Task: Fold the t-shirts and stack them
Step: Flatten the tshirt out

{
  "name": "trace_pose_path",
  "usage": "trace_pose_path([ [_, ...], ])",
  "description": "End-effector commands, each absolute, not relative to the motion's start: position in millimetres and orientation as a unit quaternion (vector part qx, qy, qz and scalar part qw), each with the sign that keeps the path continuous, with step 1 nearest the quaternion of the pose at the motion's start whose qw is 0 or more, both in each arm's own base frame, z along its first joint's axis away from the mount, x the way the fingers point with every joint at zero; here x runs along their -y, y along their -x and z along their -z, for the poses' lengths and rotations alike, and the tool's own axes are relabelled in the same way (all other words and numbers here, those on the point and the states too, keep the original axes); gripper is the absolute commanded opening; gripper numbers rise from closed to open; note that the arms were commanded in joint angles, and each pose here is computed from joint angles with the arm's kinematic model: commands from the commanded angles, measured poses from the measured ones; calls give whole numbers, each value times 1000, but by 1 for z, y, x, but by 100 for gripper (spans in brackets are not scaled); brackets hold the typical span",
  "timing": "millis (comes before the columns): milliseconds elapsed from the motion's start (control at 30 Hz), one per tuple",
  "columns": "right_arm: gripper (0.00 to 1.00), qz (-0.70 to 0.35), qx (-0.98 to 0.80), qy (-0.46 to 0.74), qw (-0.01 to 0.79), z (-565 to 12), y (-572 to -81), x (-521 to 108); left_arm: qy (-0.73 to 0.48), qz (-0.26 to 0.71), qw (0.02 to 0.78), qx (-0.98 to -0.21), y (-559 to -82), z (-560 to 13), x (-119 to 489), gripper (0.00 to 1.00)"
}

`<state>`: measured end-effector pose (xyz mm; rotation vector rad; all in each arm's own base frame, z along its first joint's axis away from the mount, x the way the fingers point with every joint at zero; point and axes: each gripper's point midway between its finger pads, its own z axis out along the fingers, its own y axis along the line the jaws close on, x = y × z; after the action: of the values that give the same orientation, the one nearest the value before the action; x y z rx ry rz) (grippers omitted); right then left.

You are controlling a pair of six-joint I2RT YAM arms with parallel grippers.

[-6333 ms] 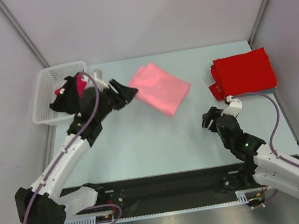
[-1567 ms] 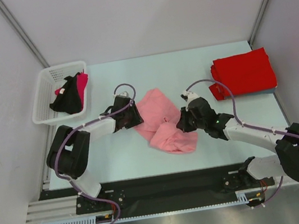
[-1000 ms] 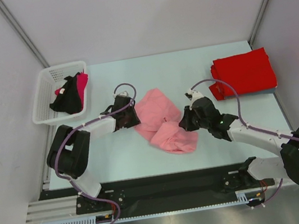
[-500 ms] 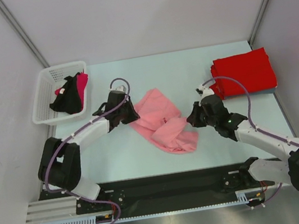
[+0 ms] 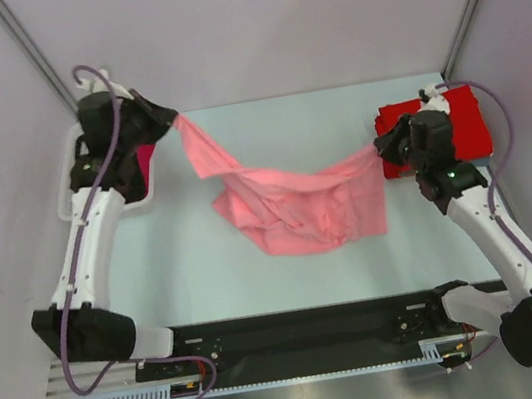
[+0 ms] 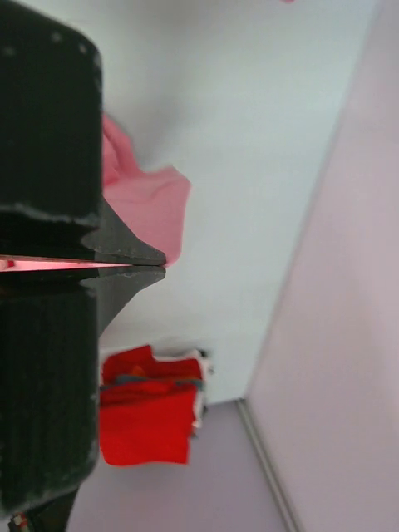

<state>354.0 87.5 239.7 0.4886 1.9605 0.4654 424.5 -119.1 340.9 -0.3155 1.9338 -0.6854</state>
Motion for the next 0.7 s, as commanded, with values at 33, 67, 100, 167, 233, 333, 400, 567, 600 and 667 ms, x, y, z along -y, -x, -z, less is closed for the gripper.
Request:
trace_pose_path([
  [33,0,-205,-755,-221,582,-313,-326,-64,139,298,582,-743,-378,-436,89,0],
  [67,0,-200,-753,-225,585,-312,-319,-59,138,298,599,-730,-363,-450,83,0],
  [100,0,-191,-751,-231,588,-310,-313,-54,144,293,605,-727,-357,-451,77,0],
  [167,0,-183,-756,-237,582,-293,-295,-48,149,290,605,-727,-345,-445,73,0],
  [233,0,-188,-765,-236,569,-276,-283,-49,142,293,612,-720,-328,-447,73,0],
  [333,0,-209,-788,-238,528,-238,-263,-59,139,296,605,-726,-313,-428,75,0],
  [400,0,-225,-798,-245,503,-212,-250,-64,142,292,591,-738,-311,-402,75,0],
  [567,9,-251,-801,-268,473,-179,-242,-72,155,268,561,-767,-309,-348,69,0],
  [600,11,-264,-806,-261,460,-175,-241,-79,154,269,560,-768,-311,-345,70,0],
  [667,22,-269,-816,-255,443,-169,-244,-85,157,267,551,-775,-314,-333,70,0],
])
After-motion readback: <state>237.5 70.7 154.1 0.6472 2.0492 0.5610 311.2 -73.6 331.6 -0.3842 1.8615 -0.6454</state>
